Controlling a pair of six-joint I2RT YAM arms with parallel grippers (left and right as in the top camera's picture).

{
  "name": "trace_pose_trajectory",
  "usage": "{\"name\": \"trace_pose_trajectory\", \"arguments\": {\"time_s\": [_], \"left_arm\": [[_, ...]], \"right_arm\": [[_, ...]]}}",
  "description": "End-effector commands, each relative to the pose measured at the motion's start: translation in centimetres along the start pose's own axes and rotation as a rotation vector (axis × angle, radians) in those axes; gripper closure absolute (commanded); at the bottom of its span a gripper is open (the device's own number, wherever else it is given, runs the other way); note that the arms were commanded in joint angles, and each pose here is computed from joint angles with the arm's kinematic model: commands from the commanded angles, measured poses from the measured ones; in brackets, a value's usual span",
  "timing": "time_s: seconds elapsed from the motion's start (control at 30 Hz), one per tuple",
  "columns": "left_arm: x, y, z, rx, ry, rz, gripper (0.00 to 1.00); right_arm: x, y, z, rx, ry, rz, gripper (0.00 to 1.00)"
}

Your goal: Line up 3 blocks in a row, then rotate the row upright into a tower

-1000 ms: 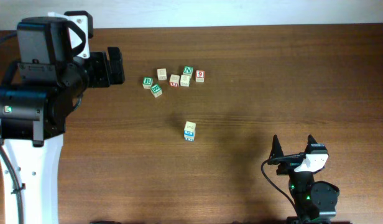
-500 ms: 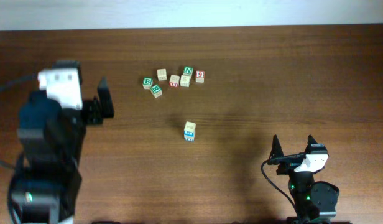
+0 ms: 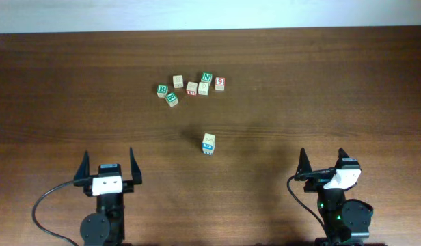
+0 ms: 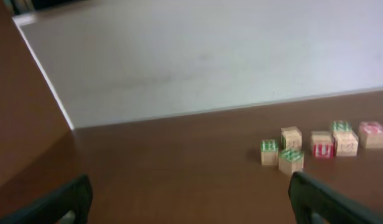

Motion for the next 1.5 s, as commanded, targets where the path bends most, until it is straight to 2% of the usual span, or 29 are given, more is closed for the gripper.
{"name": "trace_pose_trajectory", "arguments": {"time_s": [0.0,1.47], "left_arm": [[-0.1,0.03,-2.09,0.094,0.095,-0.005,0.01],[-0.1,-0.13,-2.05,0.091,0.093,-0.021,0.01]], "right_arm": [[0.02,-0.07,-0.28,0.003,0.004,-0.005,0.02],[0.02,-0.07,-0.28,0.003,0.004,-0.005,0.02]]}}
Point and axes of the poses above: each gripper's point midway between its finger pads, its own x axis out along the fingers, its own y axis along the line the jaws close on, z = x × y, the point moved 7 cm from there along -x, back along the fingers, and after that the axes turned 10 degrees about -x, right-handed, at the moved point
